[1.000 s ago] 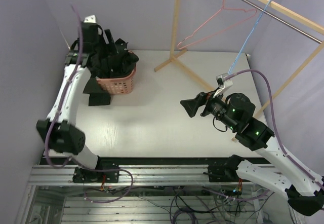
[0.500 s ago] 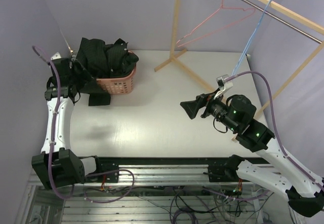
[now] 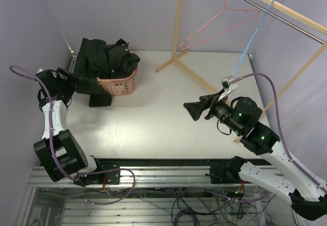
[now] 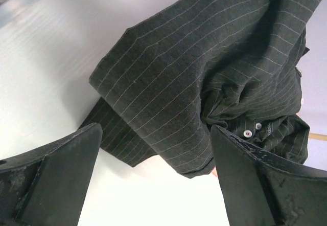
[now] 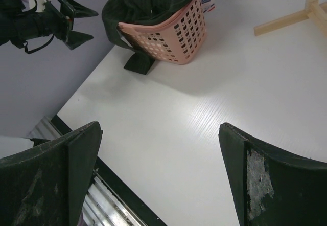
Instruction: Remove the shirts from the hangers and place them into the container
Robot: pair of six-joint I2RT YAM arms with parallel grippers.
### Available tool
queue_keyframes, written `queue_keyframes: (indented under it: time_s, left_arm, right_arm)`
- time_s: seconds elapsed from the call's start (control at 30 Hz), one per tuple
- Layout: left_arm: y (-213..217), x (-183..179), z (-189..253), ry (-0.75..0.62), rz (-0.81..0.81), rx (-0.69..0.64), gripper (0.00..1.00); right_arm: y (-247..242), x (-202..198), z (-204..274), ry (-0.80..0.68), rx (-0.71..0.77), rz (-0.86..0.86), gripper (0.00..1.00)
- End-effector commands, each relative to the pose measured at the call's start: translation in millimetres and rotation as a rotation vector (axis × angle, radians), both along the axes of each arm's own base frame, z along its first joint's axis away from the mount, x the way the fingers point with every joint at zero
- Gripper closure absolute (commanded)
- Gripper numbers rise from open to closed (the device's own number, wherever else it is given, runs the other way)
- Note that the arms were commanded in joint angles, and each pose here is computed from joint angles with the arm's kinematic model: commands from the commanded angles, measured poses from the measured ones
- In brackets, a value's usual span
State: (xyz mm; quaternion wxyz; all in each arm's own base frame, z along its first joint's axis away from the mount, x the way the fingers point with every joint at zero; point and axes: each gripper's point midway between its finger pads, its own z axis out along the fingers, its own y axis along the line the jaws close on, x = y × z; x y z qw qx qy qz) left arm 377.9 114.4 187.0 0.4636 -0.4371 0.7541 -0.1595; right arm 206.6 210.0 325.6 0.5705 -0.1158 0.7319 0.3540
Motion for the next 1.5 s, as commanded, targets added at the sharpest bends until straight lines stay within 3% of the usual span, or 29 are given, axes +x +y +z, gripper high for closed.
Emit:
queue_keyframes:
  time_s: [0.0,0.2,0.47,0.67,0.97,1.03,1.07,1.3,1.47]
  left_arm:
    - [2.9,17.5,21.1,-0.146,-0.024,-0.011,0.02]
    - [-0.7,32.7,13.1,-0.22,-0.063,-0.051,0.03]
    - [5.6,39.5,-11.0,-0.181,-0.061,-0.045,0.07]
    - [5.9,40.7,-10.4,-0.193,-0.065,-0.035,0.19]
    - [2.5,44.8,-6.9,-0.214,-0.095,-0.044,0.59]
    - [2.5,45.1,-6.3,-0.213,-0.096,-0.045,0.76]
    - [2.5,45.0,-6.4,-0.207,-0.095,-0.047,0.91]
    - [2.4,42.4,13.0,-0.211,-0.094,-0.031,0.93]
    - [-3.6,44.0,33.9,-0.234,-0.126,-0.036,0.85]
  right_arm:
    - [-0.4,-1.1,2.6,-0.016,-0.012,0.01,0.0]
    - [1.3,-0.8,0.6,-0.02,-0.018,0.018,0.0]
    - [-1.6,-2.6,3.1,-0.032,-0.028,0.018,0.0]
    - [-5.0,-2.6,3.9,-0.037,-0.035,0.007,0.0]
    - [-6.4,-3.0,3.7,-0.036,-0.036,0.003,0.0]
    - [-7.1,-3.1,3.6,-0.035,-0.035,0.0,0.0]
    - [-7.4,-3.1,3.2,-0.034,-0.036,-0.002,0.0]
    - [-8.6,-3.9,1.9,-0.031,-0.032,-0.005,0.0]
    - [-7.9,-4.4,0.2,-0.027,-0.028,-0.001,0.0]
